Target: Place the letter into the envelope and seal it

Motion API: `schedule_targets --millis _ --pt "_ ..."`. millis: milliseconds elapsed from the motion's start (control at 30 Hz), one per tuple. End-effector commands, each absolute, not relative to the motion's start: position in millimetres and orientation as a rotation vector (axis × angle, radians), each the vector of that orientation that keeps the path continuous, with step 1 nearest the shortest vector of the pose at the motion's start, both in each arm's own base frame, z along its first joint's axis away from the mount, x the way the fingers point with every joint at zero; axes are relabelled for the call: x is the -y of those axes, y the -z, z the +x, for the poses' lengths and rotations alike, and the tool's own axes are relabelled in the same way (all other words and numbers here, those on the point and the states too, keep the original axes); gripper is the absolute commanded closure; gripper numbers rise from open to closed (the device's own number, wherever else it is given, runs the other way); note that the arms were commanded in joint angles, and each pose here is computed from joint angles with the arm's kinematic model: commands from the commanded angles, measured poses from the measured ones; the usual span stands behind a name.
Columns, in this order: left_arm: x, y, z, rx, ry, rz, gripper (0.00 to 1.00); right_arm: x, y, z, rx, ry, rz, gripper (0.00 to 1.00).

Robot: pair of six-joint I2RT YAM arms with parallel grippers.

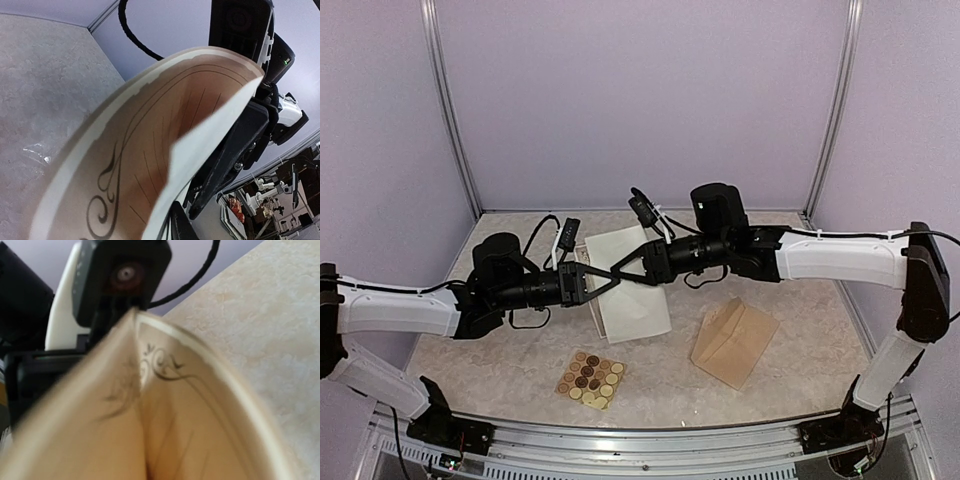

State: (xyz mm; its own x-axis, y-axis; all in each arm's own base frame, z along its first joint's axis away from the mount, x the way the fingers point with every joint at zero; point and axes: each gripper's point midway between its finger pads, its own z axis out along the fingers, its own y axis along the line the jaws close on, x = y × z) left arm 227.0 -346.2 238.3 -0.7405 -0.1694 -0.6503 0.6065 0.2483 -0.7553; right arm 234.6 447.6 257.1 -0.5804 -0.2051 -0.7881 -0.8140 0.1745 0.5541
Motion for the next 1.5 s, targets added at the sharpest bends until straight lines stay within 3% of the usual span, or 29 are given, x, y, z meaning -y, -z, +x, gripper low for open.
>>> schedule_targets --millis 0,133,367,500,633,967,1067,1333,1467 --pt "351 -258 224 -1.809 1.588 0.442 0.96 -452 -266 225 -1.865 -1.471 -0.99 0.61" --pt "346 -261 224 -1.789 1.563 0.436 0.99 -442 -272 217 -1.826 -1.554 -0.995 0.47" --pt "344 -279 213 -1.714 1.612 0.481 1.0 -430 -266 192 -1.772 -1.717 -1.053 0.47" --pt "343 -279 213 -1.711 1.611 0.486 1.0 -425 -264 193 -1.788 -1.703 -1.022 0.56" --pt "343 -277 213 -1.711 1.599 0.489 0.97 -425 -256 213 -1.885 -1.574 -0.926 0.77" --pt "341 -274 217 -1.725 1.555 0.47 0.93 -419 -235 241 -2.04 -1.316 -0.789 0.86" --pt "341 -268 219 -1.747 1.529 0.466 1.0 -417 -243 237 -2.001 -1.345 -0.804 0.8" --pt "343 -267 210 -1.743 1.549 0.537 1.0 -407 -294 201 -1.693 -1.675 -0.984 0.49" --pt "347 -273 200 -1.711 1.597 0.594 1.0 -411 -302 199 -1.656 -1.708 -1.017 0.46"
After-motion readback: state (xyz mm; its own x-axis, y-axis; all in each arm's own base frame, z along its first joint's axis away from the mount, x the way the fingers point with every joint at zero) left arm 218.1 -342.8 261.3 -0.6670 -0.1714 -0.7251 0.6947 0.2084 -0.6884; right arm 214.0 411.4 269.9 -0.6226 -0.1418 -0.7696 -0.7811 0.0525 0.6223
